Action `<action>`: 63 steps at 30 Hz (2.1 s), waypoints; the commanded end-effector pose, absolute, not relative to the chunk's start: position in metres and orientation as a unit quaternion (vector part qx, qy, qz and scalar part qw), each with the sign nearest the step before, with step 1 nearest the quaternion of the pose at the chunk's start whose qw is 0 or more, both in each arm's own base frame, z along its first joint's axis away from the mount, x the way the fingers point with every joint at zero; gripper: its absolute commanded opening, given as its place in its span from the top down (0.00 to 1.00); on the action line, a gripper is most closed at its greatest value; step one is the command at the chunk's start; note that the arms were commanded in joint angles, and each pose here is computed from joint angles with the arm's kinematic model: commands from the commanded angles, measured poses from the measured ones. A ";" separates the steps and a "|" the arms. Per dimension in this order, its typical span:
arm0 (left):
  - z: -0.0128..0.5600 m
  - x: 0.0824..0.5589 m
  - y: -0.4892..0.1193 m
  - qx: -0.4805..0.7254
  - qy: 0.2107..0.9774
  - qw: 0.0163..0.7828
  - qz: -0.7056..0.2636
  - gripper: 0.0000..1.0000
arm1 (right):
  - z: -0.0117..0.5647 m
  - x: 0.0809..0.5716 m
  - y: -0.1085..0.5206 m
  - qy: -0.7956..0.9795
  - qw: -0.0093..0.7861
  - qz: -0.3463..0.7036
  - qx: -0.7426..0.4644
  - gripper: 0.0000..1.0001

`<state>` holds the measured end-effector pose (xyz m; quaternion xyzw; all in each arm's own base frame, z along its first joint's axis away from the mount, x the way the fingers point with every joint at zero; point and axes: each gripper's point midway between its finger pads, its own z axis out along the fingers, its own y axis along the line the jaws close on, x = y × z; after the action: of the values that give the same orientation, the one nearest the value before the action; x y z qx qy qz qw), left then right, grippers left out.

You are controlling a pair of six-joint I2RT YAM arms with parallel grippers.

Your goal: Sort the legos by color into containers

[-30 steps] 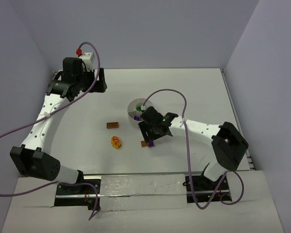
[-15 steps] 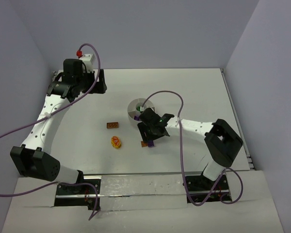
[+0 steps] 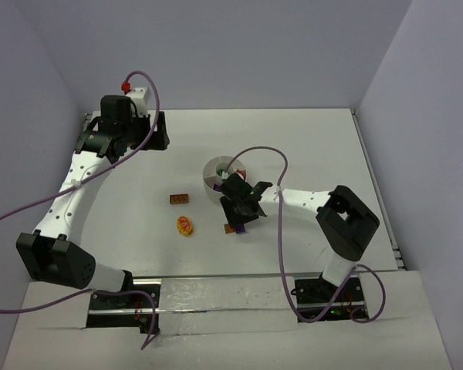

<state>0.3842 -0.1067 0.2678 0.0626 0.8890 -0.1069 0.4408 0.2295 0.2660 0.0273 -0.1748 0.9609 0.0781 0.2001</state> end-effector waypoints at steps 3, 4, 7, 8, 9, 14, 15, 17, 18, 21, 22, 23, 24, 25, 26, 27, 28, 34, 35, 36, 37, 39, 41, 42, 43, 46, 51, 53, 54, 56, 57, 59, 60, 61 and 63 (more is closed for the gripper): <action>0.287 0.385 -0.107 0.066 0.870 0.473 -0.117 0.02 | 0.029 0.237 0.265 0.960 0.216 0.075 -0.160 0.49; 0.286 0.385 -0.107 0.067 0.871 0.472 -0.119 0.02 | 0.030 0.238 0.262 0.960 0.219 0.072 -0.156 0.52; 0.286 0.383 -0.108 0.068 0.870 0.472 -0.122 0.02 | 0.041 0.240 0.261 0.957 0.232 0.078 -0.157 0.62; 0.287 0.382 -0.108 0.068 0.870 0.472 -0.123 0.02 | 0.045 0.239 0.261 0.956 0.235 0.082 -0.158 0.68; 0.287 0.381 -0.109 0.070 0.871 0.471 -0.125 0.02 | 0.050 0.239 0.262 0.954 0.240 0.087 -0.159 0.72; 0.294 0.362 -0.118 0.114 0.856 0.480 -0.151 0.01 | 0.096 0.233 0.265 0.934 0.277 0.138 -0.181 1.00; 0.300 0.359 -0.119 0.121 0.846 0.495 -0.157 0.01 | 0.104 0.231 0.265 0.928 0.286 0.148 -0.187 1.00; 0.310 0.344 -0.126 0.140 0.824 0.519 -0.181 0.01 | 0.130 0.228 0.264 0.918 0.301 0.170 -0.196 1.00; 0.309 0.336 -0.130 0.153 0.819 0.518 -0.195 0.01 | 0.139 0.229 0.265 0.916 0.304 0.176 -0.196 1.00; 0.300 0.316 -0.145 0.195 0.810 0.500 -0.238 0.01 | 0.154 0.231 0.265 0.912 0.296 0.208 -0.195 1.00; 0.297 0.308 -0.150 0.216 0.804 0.496 -0.248 0.01 | 0.169 0.237 0.267 0.907 0.297 0.229 -0.189 1.00; 0.300 0.294 -0.157 0.256 0.786 0.497 -0.265 0.01 | 0.182 0.239 0.269 0.903 0.300 0.241 -0.190 1.00; 0.303 0.282 -0.163 0.288 0.769 0.498 -0.280 0.01 | 0.192 0.239 0.270 0.899 0.303 0.251 -0.191 1.00; 0.303 0.277 -0.168 0.298 0.763 0.495 -0.290 0.01 | 0.200 0.242 0.269 0.896 0.313 0.251 -0.189 1.00; 0.309 0.271 -0.173 0.314 0.754 0.497 -0.294 0.01 | 0.219 0.255 0.266 0.890 0.346 0.238 -0.178 1.00; 0.311 0.271 -0.175 0.301 0.760 0.492 -0.300 0.02 | 0.225 0.265 0.259 0.889 0.367 0.218 -0.166 1.00; 0.311 0.273 -0.177 0.290 0.767 0.483 -0.308 0.04 | 0.232 0.271 0.259 0.886 0.377 0.215 -0.164 1.00; 0.309 0.270 -0.210 0.209 0.784 0.415 -0.412 0.16 | 0.288 0.314 0.251 0.857 0.462 0.194 -0.116 1.00; 0.310 0.272 -0.214 0.205 0.782 0.411 -0.421 0.17 | 0.298 0.315 0.255 0.852 0.468 0.203 -0.117 1.00; 0.308 0.275 -0.218 0.199 0.783 0.402 -0.431 0.18 | 0.304 0.316 0.258 0.849 0.470 0.209 -0.118 1.00; 0.308 0.279 -0.221 0.192 0.785 0.393 -0.439 0.19 | 0.306 0.317 0.260 0.849 0.470 0.210 -0.117 1.00; 0.313 0.283 -0.226 0.189 0.782 0.386 -0.451 0.21 | 0.313 0.319 0.264 0.845 0.474 0.216 -0.119 1.00; 0.315 0.286 -0.234 0.189 0.778 0.373 -0.469 0.21 | 0.315 0.320 0.267 0.844 0.477 0.216 -0.118 1.00; 0.316 0.288 -0.237 0.187 0.777 0.369 -0.474 0.22 | 0.315 0.320 0.269 0.843 0.477 0.217 -0.118 1.00; 0.317 0.290 -0.240 0.185 0.777 0.365 -0.479 0.23 | 0.316 0.320 0.271 0.843 0.477 0.220 -0.119 1.00; 0.317 0.294 -0.247 0.182 0.776 0.353 -0.490 0.25 | 0.316 0.318 0.277 0.842 0.477 0.221 -0.123 1.00; 0.321 0.291 -0.259 0.195 0.768 0.345 -0.503 0.27 | 0.313 0.316 0.284 0.842 0.476 0.218 -0.129 1.00; 0.319 0.287 -0.266 0.202 0.768 0.339 -0.505 0.28 | 0.315 0.316 0.287 0.841 0.476 0.221 -0.132 1.00; 0.318 0.287 -0.267 0.202 0.768 0.338 -0.505 0.28 | 0.315 0.315 0.288 0.841 0.475 0.222 -0.134 1.00; 0.317 0.286 -0.270 0.205 0.767 0.334 -0.508 0.29 | 0.316 0.315 0.292 0.841 0.474 0.225 -0.135 1.00; 0.316 0.286 -0.272 0.206 0.767 0.331 -0.510 0.30 | 0.316 0.314 0.293 0.840 0.473 0.227 -0.137 1.00; 0.316 0.287 -0.274 0.207 0.767 0.328 -0.511 0.31 | 0.317 0.313 0.295 0.841 0.471 0.229 -0.137 1.00; 0.314 0.288 -0.275 0.207 0.769 0.326 -0.510 0.33 | 0.317 0.312 0.296 0.841 0.469 0.231 -0.138 1.00; 0.313 0.289 -0.276 0.206 0.770 0.324 -0.510 0.35 | 0.317 0.310 0.298 0.841 0.468 0.233 -0.140 1.00; 0.311 0.290 -0.278 0.206 0.771 0.322 -0.510 0.38 | 0.317 0.308 0.300 0.841 0.465 0.236 -0.143 1.00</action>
<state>0.2843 -0.2690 0.2862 0.1882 0.7944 -0.4944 0.2985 0.3094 0.2898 0.2886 -0.1461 0.8587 0.2118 0.4433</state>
